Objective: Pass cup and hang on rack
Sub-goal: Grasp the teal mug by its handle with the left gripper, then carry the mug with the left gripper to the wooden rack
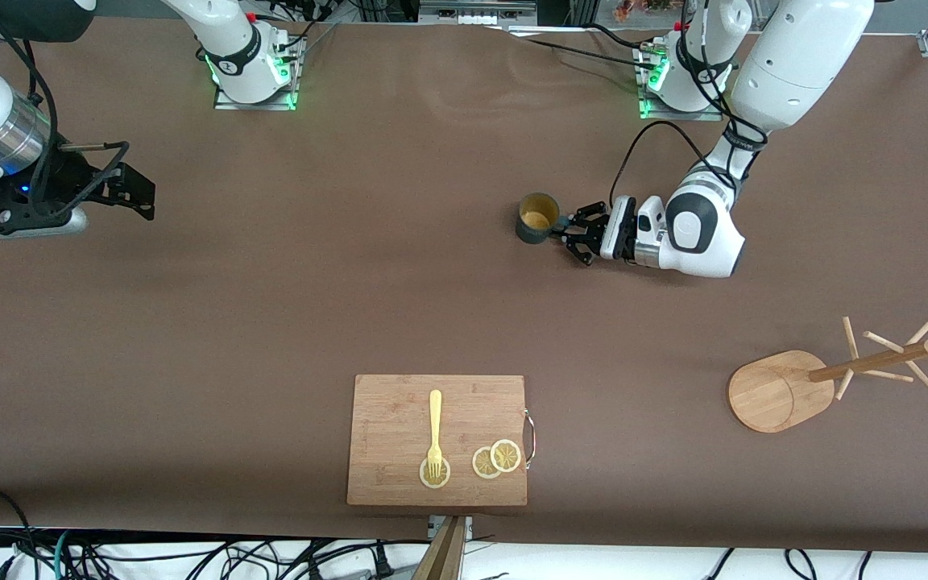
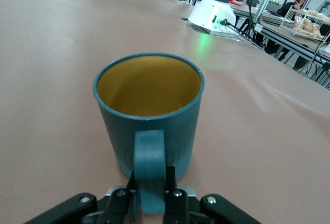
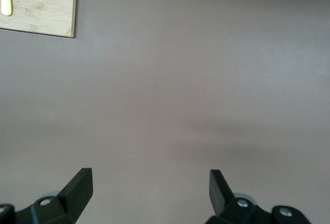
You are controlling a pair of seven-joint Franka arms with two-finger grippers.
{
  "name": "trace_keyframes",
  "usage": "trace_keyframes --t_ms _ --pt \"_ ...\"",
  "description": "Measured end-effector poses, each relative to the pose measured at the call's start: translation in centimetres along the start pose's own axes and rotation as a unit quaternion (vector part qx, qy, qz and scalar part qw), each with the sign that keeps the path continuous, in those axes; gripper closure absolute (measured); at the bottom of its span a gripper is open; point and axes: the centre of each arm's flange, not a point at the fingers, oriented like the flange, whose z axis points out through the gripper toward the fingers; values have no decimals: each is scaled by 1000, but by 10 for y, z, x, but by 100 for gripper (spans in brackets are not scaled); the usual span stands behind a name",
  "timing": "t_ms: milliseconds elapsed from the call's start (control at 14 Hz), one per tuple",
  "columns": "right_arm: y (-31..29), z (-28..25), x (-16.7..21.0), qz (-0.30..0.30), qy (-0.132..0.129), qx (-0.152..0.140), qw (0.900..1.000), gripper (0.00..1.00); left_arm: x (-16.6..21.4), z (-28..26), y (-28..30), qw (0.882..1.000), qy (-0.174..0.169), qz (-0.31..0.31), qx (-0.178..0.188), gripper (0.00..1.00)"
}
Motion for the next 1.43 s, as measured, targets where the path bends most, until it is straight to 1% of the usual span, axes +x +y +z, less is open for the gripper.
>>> trace_keyframes --t_ms 286,429,571,643,714,857,1000,1071,1214,1357,1429 --pt "0 1 0 0 -1 0 1000 0 -5 -8 0 1000 2 -5 6 79" --pt "0 1 0 0 -1 0 1000 0 -9 -16 1 1000 12 -24 5 79" --pt "0 1 0 0 -1 0 1000 0 -13 -34 6 996 43 -76 -5 79" --pt "0 1 0 0 -1 0 1000 0 -13 -47 9 992 62 -112 -13 79" --pt "0 1 0 0 -1 0 1000 0 -10 -62 14 985 77 -155 -27 79" --pt "0 1 0 0 -1 0 1000 0 6 -100 19 966 80 -240 -46 79" --pt "0 1 0 0 -1 0 1000 0 28 -144 28 941 82 -323 -50 79" --pt "0 1 1 0 -1 0 1000 0 35 -165 34 927 88 -361 -51 79" --pt "0 2 1 0 -2 0 1000 0 38 -200 49 894 106 -431 -56 79" --pt "0 3 1 0 -2 0 1000 0 36 -234 62 862 125 -488 -58 79" --pt "0 3 1 0 -2 0 1000 0 34 -252 68 848 127 -512 -52 79"
